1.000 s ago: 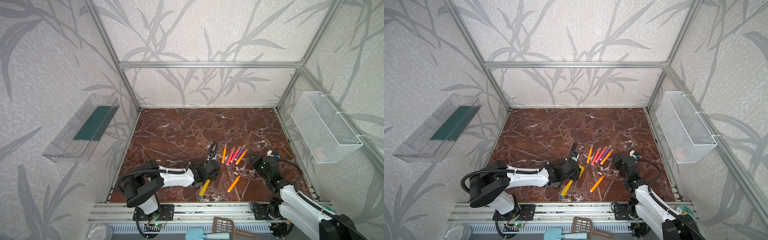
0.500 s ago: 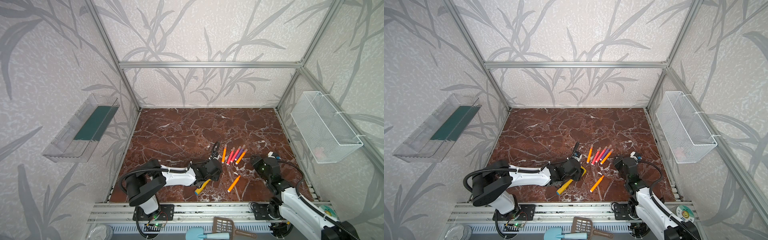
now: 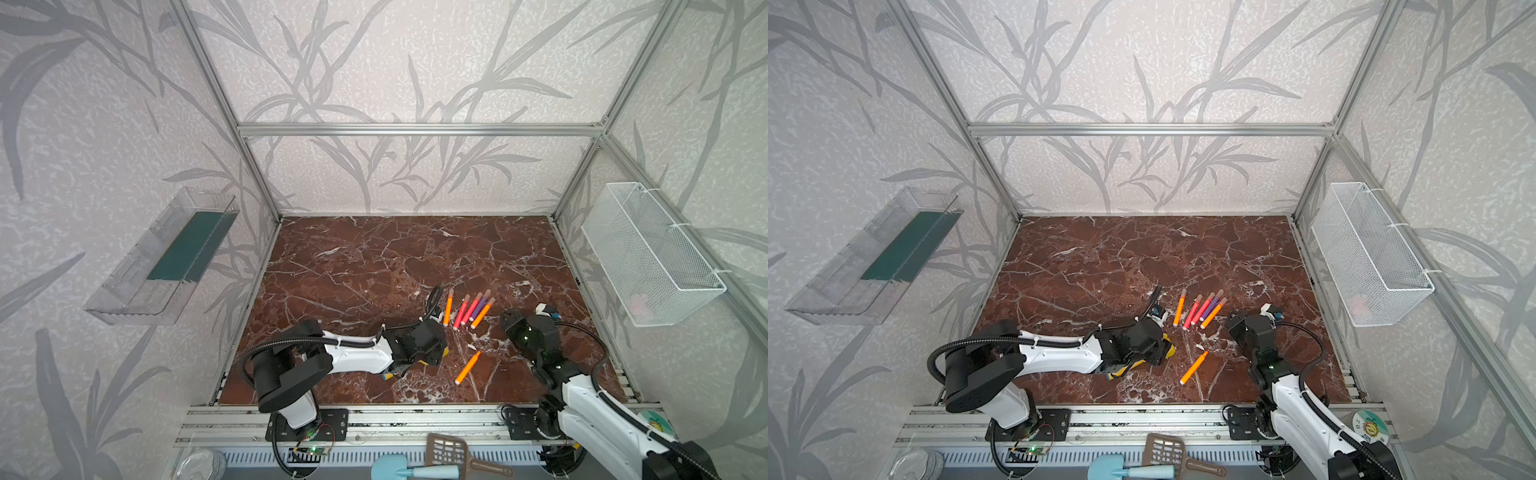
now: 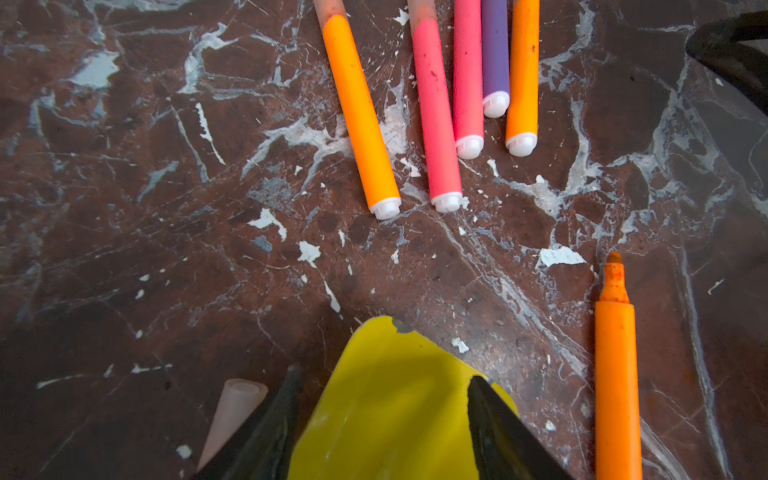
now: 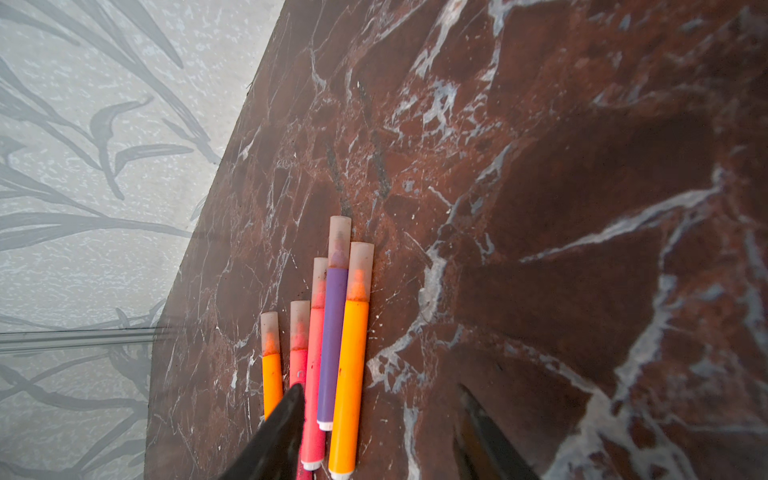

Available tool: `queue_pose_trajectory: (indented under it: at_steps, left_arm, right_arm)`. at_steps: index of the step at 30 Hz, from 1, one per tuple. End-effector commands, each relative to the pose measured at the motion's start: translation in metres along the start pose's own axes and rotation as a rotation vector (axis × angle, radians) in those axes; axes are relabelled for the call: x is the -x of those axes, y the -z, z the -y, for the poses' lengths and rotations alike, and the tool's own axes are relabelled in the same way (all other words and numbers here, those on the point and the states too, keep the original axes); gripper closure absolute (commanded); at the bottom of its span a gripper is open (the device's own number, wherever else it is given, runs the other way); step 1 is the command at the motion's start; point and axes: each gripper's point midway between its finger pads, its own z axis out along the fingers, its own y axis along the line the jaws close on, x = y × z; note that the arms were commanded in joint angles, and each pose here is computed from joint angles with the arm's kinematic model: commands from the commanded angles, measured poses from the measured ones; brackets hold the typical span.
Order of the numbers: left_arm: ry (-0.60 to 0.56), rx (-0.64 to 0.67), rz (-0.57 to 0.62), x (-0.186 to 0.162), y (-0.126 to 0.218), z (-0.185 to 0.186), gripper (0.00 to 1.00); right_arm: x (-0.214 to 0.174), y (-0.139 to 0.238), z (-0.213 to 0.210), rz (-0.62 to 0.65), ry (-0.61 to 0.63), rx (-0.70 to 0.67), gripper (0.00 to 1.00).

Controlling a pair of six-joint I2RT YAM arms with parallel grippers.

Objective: Insert the pens into the pen caps
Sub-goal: 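Lower the left gripper onto the loose orange marker and grasp it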

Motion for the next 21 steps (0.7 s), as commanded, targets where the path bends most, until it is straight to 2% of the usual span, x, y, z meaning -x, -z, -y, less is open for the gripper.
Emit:
queue_pose_trajectory:
  at_steps: [1,7,16,21]
  left_arm:
    - [-0.029,-0.023,0.066,0.027,0.016,0.013,0.32]
    - [-0.138,-0.06,0.094,0.03,0.031,0.049,0.3]
    - [-0.223,-0.087,0.014,0.004,0.004,0.1,0.33]
    - [-0.248,-0.032,-0.025,-0.008,-0.009,0.106,0.36]
  right_arm:
    - [-0.001,0.0,0.006,-0.001,0.011,-0.015,0.45]
    - [0.0,0.0,0.006,0.004,0.011,-0.018,0.45]
    - [0.004,0.005,0.009,0.025,0.023,-0.028,0.45]
    - [0.006,0.012,0.009,0.04,0.027,-0.023,0.45]
